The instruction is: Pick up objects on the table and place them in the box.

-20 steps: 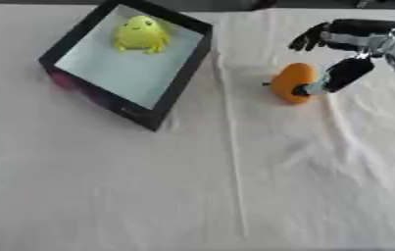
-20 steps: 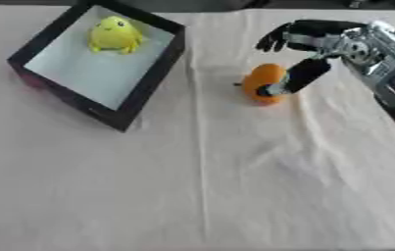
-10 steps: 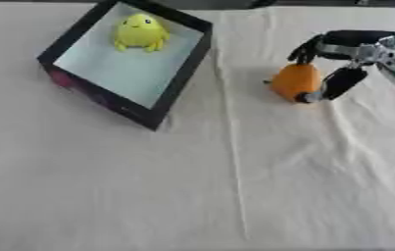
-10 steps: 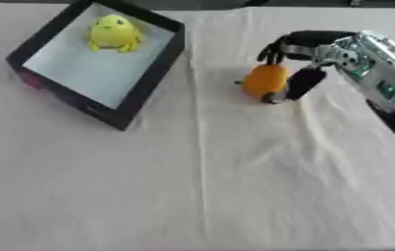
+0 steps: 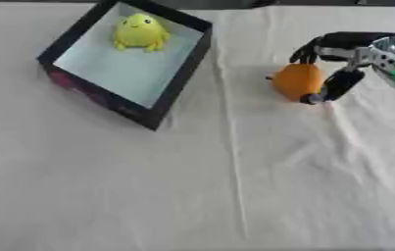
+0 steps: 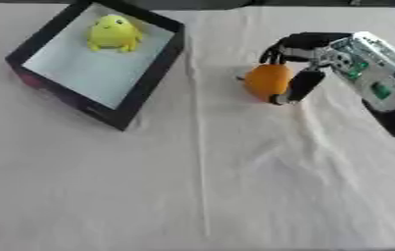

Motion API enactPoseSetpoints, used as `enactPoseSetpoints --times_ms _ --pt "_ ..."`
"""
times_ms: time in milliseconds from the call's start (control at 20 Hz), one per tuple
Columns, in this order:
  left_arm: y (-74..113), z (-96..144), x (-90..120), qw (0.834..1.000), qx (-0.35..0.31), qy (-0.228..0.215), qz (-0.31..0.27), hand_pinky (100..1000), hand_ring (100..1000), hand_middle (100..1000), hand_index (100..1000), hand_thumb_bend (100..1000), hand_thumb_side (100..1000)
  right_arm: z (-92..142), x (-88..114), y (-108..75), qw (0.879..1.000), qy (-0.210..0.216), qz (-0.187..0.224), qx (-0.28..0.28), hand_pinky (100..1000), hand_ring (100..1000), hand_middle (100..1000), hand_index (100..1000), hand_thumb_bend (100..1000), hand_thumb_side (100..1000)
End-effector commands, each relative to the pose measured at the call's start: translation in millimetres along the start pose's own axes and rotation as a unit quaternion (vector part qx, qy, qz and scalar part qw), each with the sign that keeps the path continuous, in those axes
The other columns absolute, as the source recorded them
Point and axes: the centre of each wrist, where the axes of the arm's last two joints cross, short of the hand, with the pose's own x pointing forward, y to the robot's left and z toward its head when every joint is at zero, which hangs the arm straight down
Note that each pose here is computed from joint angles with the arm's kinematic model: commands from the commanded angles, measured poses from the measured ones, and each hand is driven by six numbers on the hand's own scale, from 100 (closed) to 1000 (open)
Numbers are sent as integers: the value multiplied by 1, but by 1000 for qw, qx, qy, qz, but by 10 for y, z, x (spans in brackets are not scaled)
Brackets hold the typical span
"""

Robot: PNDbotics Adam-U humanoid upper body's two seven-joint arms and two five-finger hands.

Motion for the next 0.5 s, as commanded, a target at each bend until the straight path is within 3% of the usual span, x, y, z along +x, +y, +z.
enactPoseSetpoints --times_ms 50,200,250,350,500 --pt "5 -33 54 1000 -5 -11 1 806 588 781 783 459 639 43 -17 -124 999 18 10 -27 809 731 592 773 435 364" --pt "-4 -26 49 1000 -6 -9 2 806 587 781 784 460 640 46 52 -156 998 21 26 -56 793 694 556 740 430 311" --pt "-5 -24 47 1000 -7 -9 2 806 587 781 784 459 640 55 75 -182 997 22 35 -69 783 667 529 699 422 246" --pt "-3 -25 48 1000 -6 -9 2 806 586 780 784 459 641 86 131 -245 993 20 56 -98 770 647 514 672 415 198" --pt "-3 -26 51 1000 -7 -10 3 806 585 780 784 457 641 105 191 -269 988 15 82 -131 752 627 515 617 410 167"
